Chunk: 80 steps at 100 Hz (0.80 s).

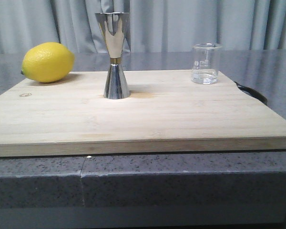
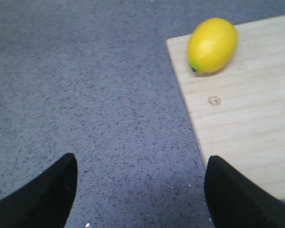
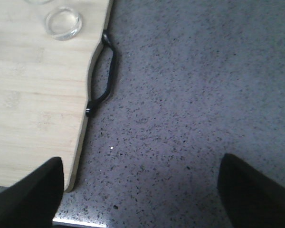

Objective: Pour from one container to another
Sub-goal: 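Open the left gripper and raise it away from the jigger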

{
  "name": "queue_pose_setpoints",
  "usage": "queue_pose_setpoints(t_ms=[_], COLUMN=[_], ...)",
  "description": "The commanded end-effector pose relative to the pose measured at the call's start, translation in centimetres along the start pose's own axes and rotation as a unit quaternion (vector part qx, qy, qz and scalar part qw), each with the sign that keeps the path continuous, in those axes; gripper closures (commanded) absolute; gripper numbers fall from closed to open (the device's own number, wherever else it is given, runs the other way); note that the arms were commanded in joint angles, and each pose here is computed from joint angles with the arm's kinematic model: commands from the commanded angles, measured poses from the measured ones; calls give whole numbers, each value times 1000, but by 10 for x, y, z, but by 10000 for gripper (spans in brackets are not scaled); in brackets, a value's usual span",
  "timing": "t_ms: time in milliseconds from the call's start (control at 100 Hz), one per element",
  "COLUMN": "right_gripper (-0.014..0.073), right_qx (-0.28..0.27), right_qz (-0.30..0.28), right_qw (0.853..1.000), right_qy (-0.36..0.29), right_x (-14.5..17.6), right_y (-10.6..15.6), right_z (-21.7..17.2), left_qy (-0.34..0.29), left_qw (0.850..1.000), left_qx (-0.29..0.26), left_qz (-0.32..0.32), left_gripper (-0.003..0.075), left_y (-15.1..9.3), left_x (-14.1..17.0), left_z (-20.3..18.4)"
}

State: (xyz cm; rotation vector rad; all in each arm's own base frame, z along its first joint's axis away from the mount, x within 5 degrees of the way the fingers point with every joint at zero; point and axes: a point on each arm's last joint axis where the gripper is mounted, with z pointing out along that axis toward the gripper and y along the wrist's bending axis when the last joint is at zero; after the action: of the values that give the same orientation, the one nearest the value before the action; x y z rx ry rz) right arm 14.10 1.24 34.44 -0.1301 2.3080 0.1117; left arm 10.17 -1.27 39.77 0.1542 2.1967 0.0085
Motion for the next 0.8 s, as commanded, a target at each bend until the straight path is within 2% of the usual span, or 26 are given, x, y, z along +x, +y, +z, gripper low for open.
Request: queue_pose_setpoints(t_ms=[0, 200, 270, 310, 390, 460, 580, 670, 790], right_gripper=[-2, -1, 31, 77, 264, 412, 592, 666, 665], right_qx=[15, 20, 22, 22, 22, 22, 22, 22, 23], right_qz=[5, 1, 1, 1, 1, 1, 1, 1, 1], right_qw=[998, 992, 990, 990, 990, 990, 990, 990, 988], right_qy=[-64, -125, -139, -142, -142, -142, -142, -142, -150], right_x=[-10, -6, -4, -3, -3, -3, -3, -3, -4], right_y=[-2, 0, 0, 0, 0, 0, 0, 0, 0], right_z=[-20, -37, -39, -39, -39, -39, -39, -39, -40], left_qy=[-66, -97, -95, -95, -97, -100, -104, -105, -111], left_qw=[997, 995, 995, 995, 995, 994, 994, 994, 993], left_qx=[-18, -11, -9, -7, -5, -1, 2, 3, 5], left_qz=[-31, -33, -32, -33, -32, -32, -33, -32, -31], left_gripper=[206, 206, 209, 219, 269, 337, 461, 554, 645], left_y=[5, 5, 4, 3, 2, 2, 1, 0, 0], left_x=[-3, 12, 15, 16, 17, 17, 17, 18, 18], left_z=[-9, -6, -2, -1, 2, 3, 6, 6, 8])
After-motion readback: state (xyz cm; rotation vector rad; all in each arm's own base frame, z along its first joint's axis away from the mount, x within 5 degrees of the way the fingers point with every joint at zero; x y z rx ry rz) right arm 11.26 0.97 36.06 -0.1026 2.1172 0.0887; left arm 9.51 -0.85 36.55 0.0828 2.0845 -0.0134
